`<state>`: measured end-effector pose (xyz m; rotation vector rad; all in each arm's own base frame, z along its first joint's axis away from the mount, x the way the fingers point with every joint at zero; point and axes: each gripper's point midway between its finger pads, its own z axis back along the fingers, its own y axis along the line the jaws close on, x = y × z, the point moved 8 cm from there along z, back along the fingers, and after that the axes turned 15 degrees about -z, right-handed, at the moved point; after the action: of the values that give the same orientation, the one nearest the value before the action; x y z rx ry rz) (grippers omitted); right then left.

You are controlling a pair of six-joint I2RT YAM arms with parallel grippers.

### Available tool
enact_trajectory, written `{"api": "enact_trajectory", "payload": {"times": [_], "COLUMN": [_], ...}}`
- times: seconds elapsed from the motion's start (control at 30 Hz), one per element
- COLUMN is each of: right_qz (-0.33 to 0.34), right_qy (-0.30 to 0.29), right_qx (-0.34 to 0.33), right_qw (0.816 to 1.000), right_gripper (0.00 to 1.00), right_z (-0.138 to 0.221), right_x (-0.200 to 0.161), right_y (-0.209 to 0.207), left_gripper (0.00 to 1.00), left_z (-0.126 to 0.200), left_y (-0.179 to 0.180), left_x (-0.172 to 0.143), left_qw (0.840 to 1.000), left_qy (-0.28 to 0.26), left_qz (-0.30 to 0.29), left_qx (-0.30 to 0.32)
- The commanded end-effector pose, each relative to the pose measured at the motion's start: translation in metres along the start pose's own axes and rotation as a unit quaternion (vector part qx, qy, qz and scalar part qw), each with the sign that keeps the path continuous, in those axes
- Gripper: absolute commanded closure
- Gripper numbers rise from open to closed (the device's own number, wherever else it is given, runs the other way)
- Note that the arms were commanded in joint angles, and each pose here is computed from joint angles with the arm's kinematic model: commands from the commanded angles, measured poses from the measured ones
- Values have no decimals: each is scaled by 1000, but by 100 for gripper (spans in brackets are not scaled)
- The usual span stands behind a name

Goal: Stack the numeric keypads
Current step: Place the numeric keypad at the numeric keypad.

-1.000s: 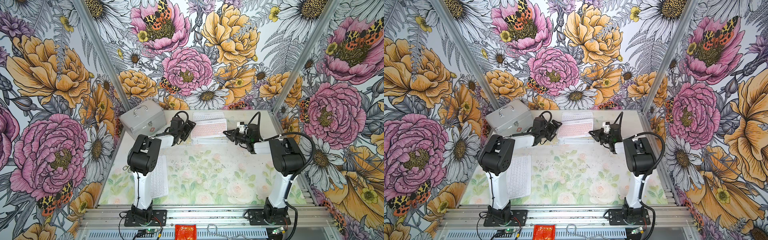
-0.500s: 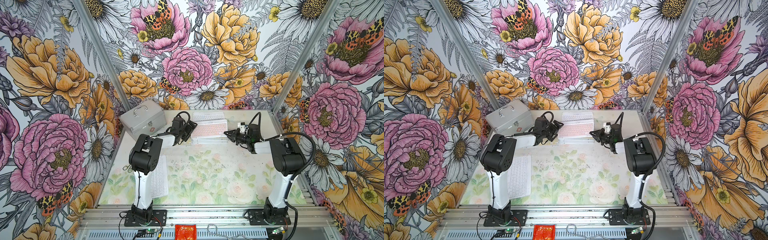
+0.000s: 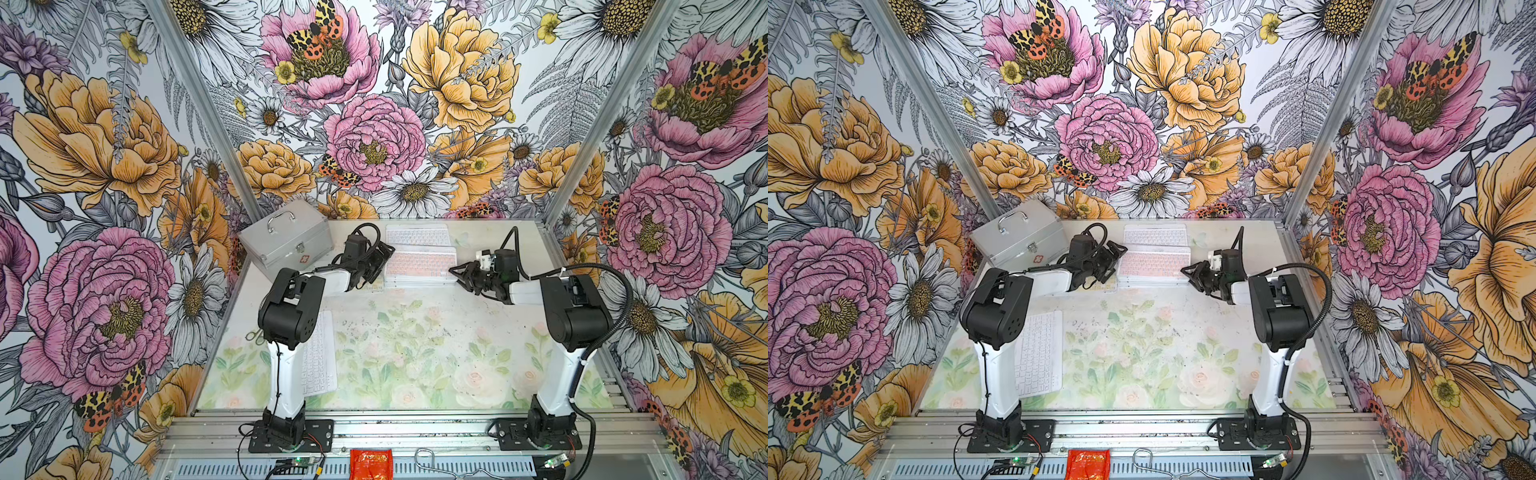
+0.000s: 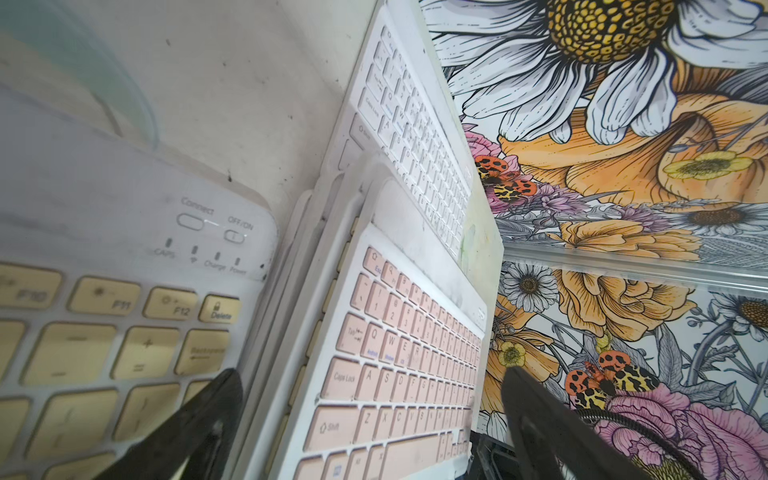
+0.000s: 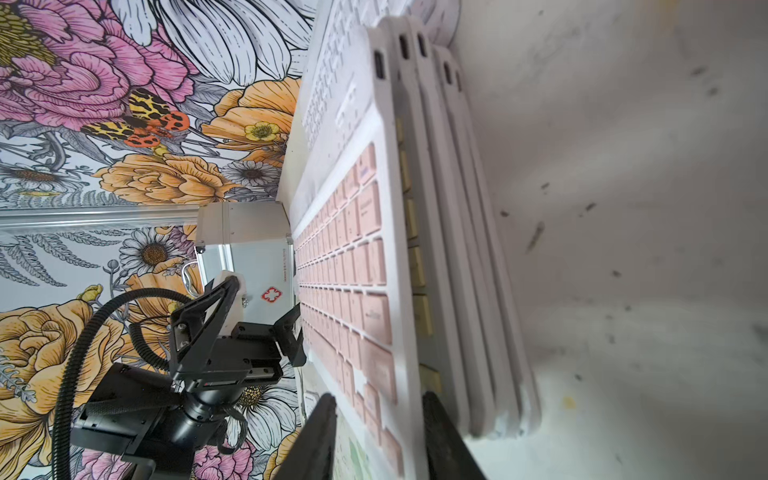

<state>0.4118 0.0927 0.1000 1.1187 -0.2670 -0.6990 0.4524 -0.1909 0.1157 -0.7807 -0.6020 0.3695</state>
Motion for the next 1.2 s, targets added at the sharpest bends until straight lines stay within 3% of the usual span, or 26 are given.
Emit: {"api": "enact_trajectory", "payload": {"times": [0.0, 1.17], "right_qz": [31, 24], "right_qy": [-15, -6], "right_qx": [6, -42], "right_qw": [999, 999], "right_gripper": [62, 57], "right_z": [7, -4], "right_x": [6, 3], "right_y": [17, 34], "left_gripper": [1, 1], "left_z": [3, -5], "left_y": [-13, -22], "left_x": [4, 12], "left_qw": [1000, 998], "left_qy": [-1, 37], "left_qz": [-15, -44], "left_qx": [-15, -14]}}
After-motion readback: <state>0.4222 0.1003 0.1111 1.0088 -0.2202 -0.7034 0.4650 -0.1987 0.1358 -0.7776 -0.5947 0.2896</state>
